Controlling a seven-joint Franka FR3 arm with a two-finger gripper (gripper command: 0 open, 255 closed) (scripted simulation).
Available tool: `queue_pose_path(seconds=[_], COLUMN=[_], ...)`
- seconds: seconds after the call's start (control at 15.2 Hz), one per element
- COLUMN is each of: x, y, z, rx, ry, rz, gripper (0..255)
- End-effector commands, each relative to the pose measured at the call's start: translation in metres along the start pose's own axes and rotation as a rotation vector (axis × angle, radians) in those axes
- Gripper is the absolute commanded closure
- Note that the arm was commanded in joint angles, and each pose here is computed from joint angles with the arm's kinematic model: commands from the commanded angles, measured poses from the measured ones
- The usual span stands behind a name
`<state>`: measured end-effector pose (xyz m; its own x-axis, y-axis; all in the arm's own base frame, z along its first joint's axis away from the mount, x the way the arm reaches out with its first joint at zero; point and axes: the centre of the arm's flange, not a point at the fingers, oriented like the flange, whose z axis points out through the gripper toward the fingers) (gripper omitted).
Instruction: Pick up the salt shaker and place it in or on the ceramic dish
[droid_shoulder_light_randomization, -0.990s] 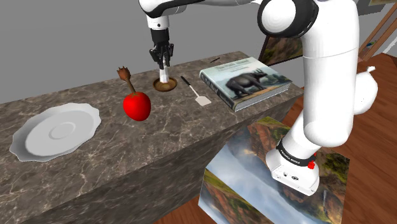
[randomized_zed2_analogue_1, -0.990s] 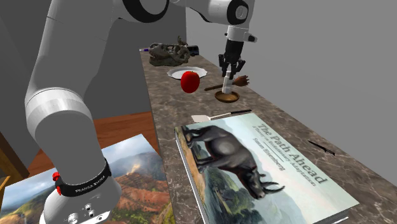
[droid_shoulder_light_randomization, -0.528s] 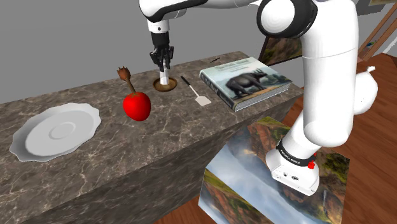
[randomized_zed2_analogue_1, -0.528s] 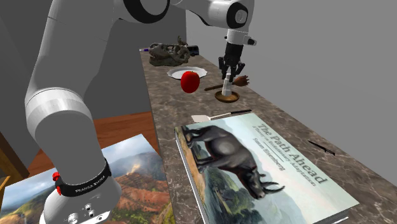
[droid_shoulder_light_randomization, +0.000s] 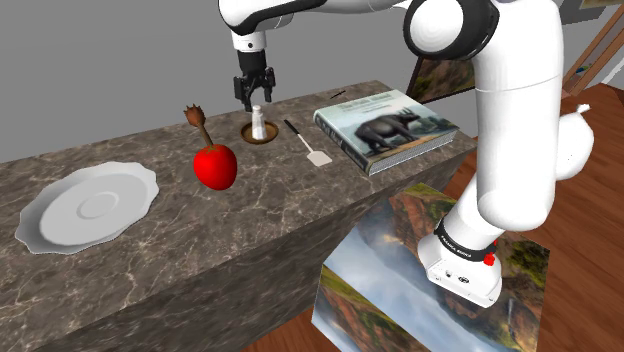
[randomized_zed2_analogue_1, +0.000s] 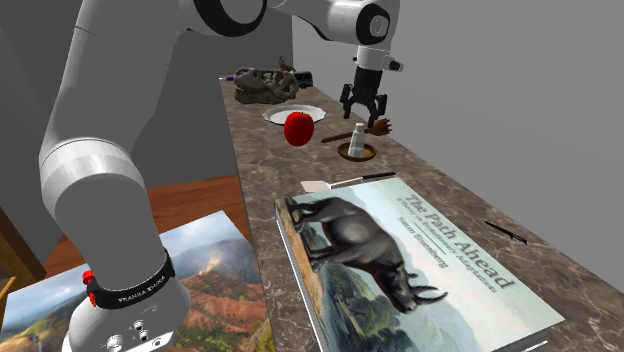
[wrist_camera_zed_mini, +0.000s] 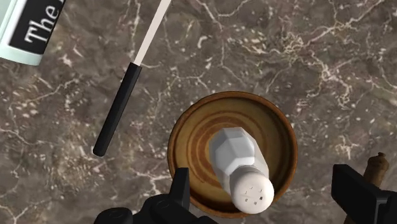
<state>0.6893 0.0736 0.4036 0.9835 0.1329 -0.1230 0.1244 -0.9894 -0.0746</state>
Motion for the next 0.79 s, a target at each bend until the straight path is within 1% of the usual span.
queue_pose_path(seconds=[0.0,0.2,0.73], x=[0.000,0.000,0.000], y=[0.000,0.000,0.000], z=[-0.013,-0.050,-0.050], rx=[0.000,0.000,0.000], ry=[0.000,0.000,0.000], rz=[0.000,0.000,0.000], gripper=[0,0,0])
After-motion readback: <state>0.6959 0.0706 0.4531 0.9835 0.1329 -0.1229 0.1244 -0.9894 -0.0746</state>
